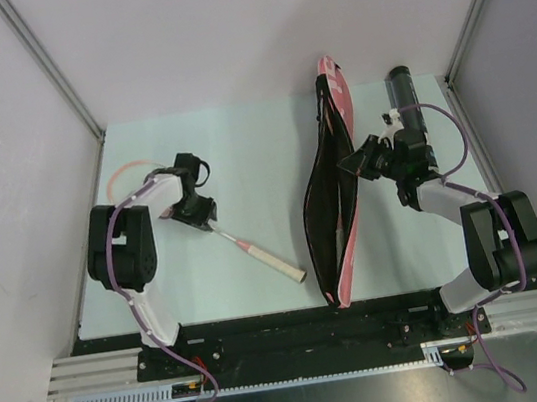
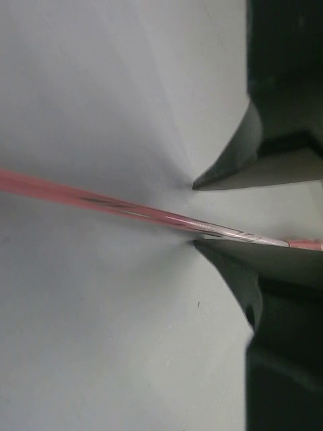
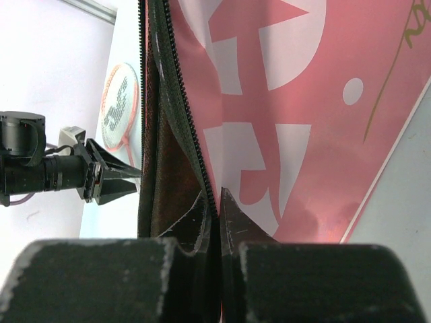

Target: Pack up the badminton gear

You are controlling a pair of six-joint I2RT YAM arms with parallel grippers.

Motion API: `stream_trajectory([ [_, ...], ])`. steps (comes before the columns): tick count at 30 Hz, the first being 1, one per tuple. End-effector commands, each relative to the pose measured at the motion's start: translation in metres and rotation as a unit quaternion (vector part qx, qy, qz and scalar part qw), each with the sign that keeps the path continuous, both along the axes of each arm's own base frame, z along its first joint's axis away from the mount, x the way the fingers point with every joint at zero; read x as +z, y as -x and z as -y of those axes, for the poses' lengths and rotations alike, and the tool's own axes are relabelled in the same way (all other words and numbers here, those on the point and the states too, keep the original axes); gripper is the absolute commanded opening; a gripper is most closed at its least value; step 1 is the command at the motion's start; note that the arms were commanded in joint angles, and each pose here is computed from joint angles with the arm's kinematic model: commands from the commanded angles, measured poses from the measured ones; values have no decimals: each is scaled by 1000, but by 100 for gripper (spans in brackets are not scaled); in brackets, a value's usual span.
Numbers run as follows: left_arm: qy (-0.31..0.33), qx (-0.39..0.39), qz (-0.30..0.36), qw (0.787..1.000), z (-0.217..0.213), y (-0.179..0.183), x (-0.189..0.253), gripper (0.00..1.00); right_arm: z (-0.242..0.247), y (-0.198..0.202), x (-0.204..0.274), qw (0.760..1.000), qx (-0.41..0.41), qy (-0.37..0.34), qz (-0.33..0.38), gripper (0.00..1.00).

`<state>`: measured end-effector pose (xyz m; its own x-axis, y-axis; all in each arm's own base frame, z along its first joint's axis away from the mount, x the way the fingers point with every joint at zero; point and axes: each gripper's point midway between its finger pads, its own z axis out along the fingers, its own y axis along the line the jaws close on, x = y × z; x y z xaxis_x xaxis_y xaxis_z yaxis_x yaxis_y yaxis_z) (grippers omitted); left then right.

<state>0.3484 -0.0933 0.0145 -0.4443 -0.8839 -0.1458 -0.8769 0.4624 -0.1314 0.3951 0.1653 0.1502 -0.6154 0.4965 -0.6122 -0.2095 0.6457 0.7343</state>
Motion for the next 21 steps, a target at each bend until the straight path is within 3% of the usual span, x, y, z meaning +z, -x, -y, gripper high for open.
stream_trajectory([
  [1,-43,23,-43,998,-10,14,-24,32,-3,-6,27,999,4,6,44,0],
  [6,-65,-9,-29,997,-12,6,-15,0,-3,-6,29,999,2,12,50,0],
  [11,-124,-101,72,984,-8,-19,46,0,-1,-6,29,999,-1,18,50,0],
  [13,-138,-183,139,963,3,-33,82,0,0,-7,28,998,-4,21,52,0],
  [17,-102,-264,187,941,23,-33,115,0,-2,-11,27,998,-5,13,54,0],
  [21,-119,-315,217,916,23,-27,142,1,-2,-14,26,998,-16,13,52,0],
])
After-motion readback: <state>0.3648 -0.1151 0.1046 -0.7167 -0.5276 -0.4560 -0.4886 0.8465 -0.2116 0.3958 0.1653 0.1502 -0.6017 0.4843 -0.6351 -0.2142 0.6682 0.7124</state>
